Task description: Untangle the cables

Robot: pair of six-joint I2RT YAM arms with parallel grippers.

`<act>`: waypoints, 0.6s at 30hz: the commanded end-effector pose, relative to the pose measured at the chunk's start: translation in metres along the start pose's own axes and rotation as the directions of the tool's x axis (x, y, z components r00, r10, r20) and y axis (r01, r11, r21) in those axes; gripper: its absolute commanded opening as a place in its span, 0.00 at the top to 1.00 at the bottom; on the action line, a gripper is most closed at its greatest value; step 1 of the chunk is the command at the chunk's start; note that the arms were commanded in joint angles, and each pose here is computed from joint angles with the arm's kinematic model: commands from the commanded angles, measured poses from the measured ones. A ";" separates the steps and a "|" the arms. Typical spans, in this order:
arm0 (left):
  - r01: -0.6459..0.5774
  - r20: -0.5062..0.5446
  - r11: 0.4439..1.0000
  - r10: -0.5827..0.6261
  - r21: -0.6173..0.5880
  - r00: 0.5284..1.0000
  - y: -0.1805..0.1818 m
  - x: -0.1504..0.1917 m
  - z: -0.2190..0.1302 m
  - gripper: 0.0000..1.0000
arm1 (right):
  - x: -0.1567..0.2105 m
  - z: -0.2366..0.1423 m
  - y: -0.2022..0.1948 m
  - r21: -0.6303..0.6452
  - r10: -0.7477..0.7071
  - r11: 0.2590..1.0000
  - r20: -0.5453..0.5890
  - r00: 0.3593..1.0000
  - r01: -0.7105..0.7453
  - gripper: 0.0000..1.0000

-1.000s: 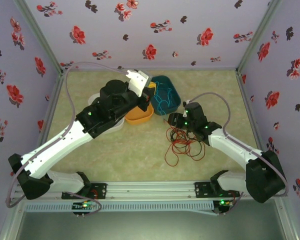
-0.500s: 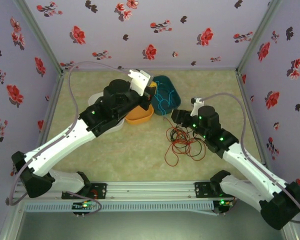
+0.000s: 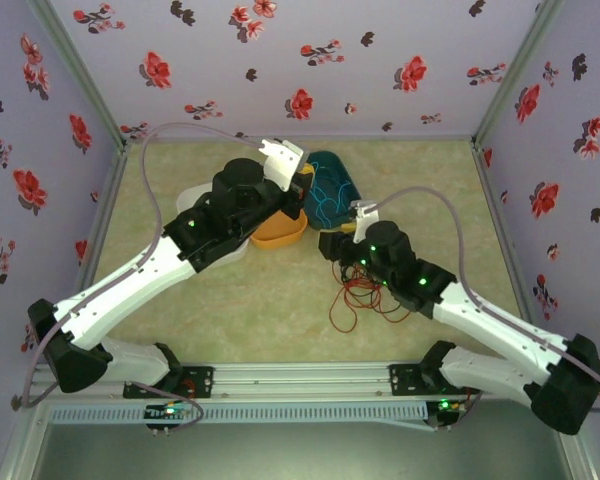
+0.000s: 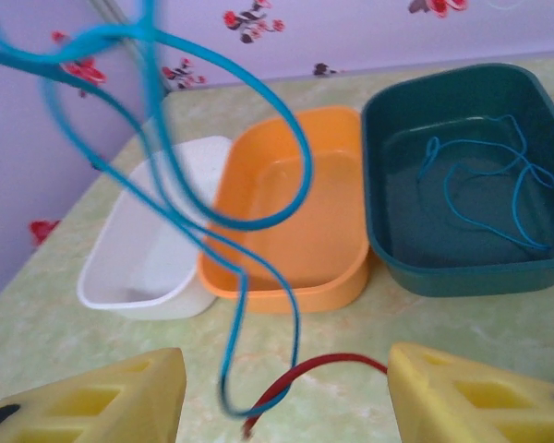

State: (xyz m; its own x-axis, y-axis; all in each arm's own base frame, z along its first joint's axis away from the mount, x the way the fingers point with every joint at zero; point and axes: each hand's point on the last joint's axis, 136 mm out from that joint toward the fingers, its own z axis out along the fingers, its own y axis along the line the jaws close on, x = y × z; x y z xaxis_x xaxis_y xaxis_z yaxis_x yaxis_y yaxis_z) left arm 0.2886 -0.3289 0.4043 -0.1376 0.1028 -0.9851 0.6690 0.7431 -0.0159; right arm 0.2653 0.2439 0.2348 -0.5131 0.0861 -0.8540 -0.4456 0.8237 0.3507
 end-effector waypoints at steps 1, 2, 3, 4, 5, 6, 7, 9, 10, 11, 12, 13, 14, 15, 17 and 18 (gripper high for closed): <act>0.032 0.046 0.999 -0.031 -0.025 0.998 0.008 -0.010 -0.005 1.00 | -0.026 0.010 -0.006 0.084 -0.001 0.996 0.094 0.996 -0.006 0.50; 0.034 0.045 0.999 -0.033 -0.025 0.998 0.008 -0.009 -0.006 1.00 | -0.028 0.013 -0.009 0.104 0.005 0.994 0.100 0.995 -0.015 0.57; 0.036 0.046 0.999 -0.034 -0.030 0.998 0.009 -0.009 -0.007 1.00 | -0.029 0.014 -0.011 0.119 0.012 0.993 0.109 0.994 -0.025 0.63; 0.036 0.046 0.999 -0.034 -0.040 0.998 0.011 -0.009 -0.009 1.00 | -0.031 0.014 -0.014 0.132 0.021 0.991 0.119 0.993 -0.037 0.69; 0.034 0.045 0.998 -0.031 -0.054 0.998 0.014 -0.008 -0.010 1.00 | -0.034 0.012 -0.020 0.161 0.028 0.986 0.141 0.990 -0.051 0.73; 0.030 0.040 0.997 -0.027 -0.072 0.999 0.018 -0.006 -0.011 1.00 | -0.034 0.010 -0.023 0.177 0.034 0.982 0.153 0.988 -0.061 0.77; 0.029 0.036 0.995 -0.026 -0.099 0.999 0.025 -0.005 -0.013 1.00 | -0.035 0.007 -0.030 0.208 0.042 0.975 0.169 0.985 -0.077 0.81; 0.048 0.039 0.989 -0.043 -0.139 0.998 0.039 -0.004 -0.019 1.00 | -0.036 -0.003 -0.043 0.266 0.059 0.958 0.196 0.979 -0.111 0.88; 0.066 0.046 0.986 -0.059 -0.154 0.997 0.045 -0.005 -0.023 1.00 | -0.036 -0.008 -0.049 0.287 0.064 0.950 0.207 0.976 -0.124 0.90; 0.085 0.053 0.982 -0.077 -0.170 0.996 0.053 -0.004 -0.026 1.00 | -0.035 -0.013 -0.053 0.299 0.069 0.945 0.217 0.974 -0.133 0.90; 0.101 0.059 0.978 -0.092 -0.183 0.994 0.059 -0.003 -0.028 1.00 | -0.034 -0.016 -0.056 0.301 0.074 0.943 0.223 0.972 -0.141 0.90; 0.119 0.065 0.973 -0.108 -0.197 0.992 0.065 -0.002 -0.031 1.00 | -0.033 -0.021 -0.059 0.302 0.081 0.941 0.233 0.969 -0.151 0.90; 0.136 0.073 0.969 -0.123 -0.208 0.990 0.070 -0.001 -0.034 1.00 | -0.032 -0.024 -0.061 0.302 0.090 0.939 0.240 0.967 -0.162 0.92; 0.149 0.077 0.964 -0.135 -0.221 0.988 0.076 0.000 -0.036 1.00 | -0.030 -0.026 -0.064 0.306 0.100 0.936 0.242 0.965 -0.173 0.96; 0.169 0.085 0.956 -0.152 -0.240 0.985 0.083 0.001 -0.040 1.00 | -0.028 -0.033 -0.075 0.334 0.126 0.919 0.256 0.958 -0.210 0.99; 0.172 0.087 0.954 -0.155 -0.247 0.984 0.086 0.001 -0.042 1.00 | -0.026 -0.036 -0.082 0.359 0.140 0.905 0.259 0.956 -0.230 1.00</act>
State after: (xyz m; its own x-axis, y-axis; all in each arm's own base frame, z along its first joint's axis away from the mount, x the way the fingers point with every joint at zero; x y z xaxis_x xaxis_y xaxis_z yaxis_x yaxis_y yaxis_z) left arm 0.3130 -0.2544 0.4000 -0.1835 -0.0042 -0.9830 0.4901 0.8664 -0.0952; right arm 0.2882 0.1830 0.2605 -0.3625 0.3123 -0.8781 -0.1597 0.9074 0.3886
